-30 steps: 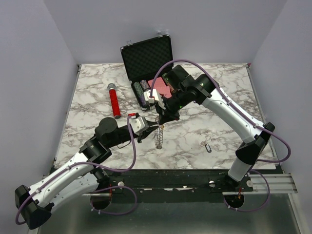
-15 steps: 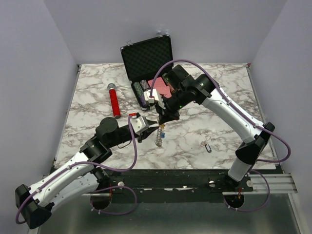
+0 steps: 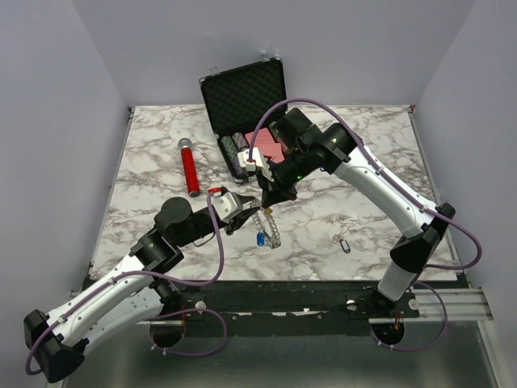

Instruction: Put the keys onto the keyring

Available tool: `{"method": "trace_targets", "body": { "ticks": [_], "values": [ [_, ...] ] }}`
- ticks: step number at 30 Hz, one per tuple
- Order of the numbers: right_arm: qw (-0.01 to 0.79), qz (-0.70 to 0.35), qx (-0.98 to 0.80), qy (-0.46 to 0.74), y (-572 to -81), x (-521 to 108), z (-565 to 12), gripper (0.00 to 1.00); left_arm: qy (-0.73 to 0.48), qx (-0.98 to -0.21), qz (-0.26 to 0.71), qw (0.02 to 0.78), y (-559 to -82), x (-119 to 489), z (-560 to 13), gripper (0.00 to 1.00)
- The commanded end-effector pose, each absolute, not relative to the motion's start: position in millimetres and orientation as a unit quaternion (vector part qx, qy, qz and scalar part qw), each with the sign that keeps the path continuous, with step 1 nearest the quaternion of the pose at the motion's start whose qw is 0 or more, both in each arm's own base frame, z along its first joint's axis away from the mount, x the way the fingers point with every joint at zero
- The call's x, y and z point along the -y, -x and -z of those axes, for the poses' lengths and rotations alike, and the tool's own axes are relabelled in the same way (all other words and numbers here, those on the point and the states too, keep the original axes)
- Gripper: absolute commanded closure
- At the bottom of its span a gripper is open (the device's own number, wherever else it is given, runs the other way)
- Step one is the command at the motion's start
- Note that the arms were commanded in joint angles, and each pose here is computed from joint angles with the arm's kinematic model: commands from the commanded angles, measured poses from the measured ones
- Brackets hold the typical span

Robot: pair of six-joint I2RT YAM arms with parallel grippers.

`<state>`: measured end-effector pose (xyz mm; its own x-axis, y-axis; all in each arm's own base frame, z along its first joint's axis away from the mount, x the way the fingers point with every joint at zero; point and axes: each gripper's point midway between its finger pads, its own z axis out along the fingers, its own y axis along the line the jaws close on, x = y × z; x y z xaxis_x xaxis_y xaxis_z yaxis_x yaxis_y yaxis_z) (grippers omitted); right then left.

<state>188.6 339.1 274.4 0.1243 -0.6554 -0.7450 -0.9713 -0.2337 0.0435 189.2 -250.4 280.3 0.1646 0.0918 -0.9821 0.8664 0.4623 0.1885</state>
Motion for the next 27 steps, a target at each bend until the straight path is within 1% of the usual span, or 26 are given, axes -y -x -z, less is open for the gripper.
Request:
{"method": "trace_targets", "body": {
  "ticks": [1,12,16,19,27],
  "values": [
    [0.251,-0.348,-0.556,0.712,-186,-347,-288,1.00,-0.430,-0.557,0.314,0.638,-184,252,-281,0.60],
    [0.251,-0.349,-0.555,0.712,-186,-348,-288,0.99,-0.440,-0.560,0.329,0.620,-181,259,-276,0.60],
    [0.253,-0.350,-0.555,0.711,-186,-348,-289,1.00,-0.443,-0.563,0.338,0.610,-181,264,-273,0.64],
    [0.251,-0.350,-0.555,0.711,-186,-348,-288,1.00,-0.442,-0.563,0.343,0.608,-181,267,-273,0.70],
    [0.250,-0.352,-0.555,0.711,-185,-348,-287,0.99,-0.434,-0.558,0.350,0.615,-181,268,-278,0.70]
  ]
}}
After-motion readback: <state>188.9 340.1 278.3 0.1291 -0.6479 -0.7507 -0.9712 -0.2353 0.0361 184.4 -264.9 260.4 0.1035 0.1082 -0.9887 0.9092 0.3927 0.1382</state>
